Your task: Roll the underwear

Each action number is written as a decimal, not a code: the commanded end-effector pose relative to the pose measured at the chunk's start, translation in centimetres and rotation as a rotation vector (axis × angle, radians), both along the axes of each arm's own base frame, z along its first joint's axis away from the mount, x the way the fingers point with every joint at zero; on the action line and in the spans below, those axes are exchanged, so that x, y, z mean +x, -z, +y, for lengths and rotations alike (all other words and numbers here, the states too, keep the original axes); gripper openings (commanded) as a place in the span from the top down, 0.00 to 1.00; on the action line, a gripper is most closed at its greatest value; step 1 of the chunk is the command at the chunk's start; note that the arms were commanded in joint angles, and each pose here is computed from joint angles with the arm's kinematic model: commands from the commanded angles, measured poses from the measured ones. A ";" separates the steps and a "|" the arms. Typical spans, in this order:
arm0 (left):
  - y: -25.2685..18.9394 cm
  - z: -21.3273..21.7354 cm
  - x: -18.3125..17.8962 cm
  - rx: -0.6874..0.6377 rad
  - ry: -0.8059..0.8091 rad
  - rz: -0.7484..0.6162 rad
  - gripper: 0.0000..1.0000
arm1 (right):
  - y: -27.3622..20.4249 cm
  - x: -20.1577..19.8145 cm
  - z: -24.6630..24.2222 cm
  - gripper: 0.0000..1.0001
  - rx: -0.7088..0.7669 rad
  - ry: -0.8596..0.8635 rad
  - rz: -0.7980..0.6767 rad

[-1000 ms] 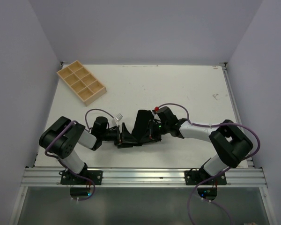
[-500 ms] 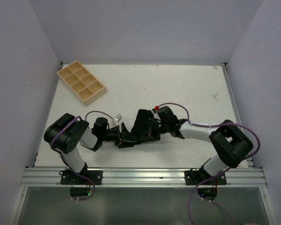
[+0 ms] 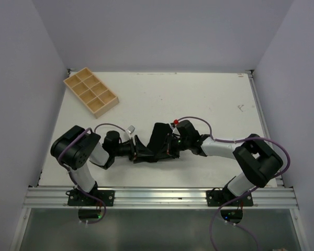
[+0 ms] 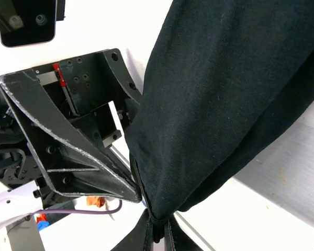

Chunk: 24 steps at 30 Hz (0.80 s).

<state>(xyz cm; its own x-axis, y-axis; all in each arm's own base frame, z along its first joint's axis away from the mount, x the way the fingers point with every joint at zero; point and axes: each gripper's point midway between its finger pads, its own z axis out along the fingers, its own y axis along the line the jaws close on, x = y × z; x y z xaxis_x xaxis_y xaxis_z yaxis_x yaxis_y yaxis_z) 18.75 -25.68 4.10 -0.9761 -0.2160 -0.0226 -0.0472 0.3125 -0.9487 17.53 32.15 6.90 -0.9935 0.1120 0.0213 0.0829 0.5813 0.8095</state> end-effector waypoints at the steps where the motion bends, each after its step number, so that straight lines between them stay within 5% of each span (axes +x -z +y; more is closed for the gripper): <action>1: -1.3 -0.2 0.6 -0.057 -0.014 -0.059 0.40 | -2.0 0.3 0.5 1.00 0.066 -0.006 -0.041; 11: -1.1 0.0 -0.3 -0.068 -0.009 -0.016 0.63 | -1.2 -0.1 0.0 1.00 0.045 0.005 -0.033; 16: 0.2 0.3 -0.6 -0.015 -0.004 0.020 0.85 | -0.1 -0.4 -0.8 1.00 -0.010 0.003 -0.032; 21: 1.3 0.6 -0.8 0.035 0.006 0.037 1.00 | 0.1 -0.2 -1.8 0.75 -0.107 -0.016 -0.076; 24: 1.8 0.6 -0.9 0.061 0.016 0.057 1.00 | -0.6 -0.3 -2.8 0.66 -0.172 -0.040 -0.112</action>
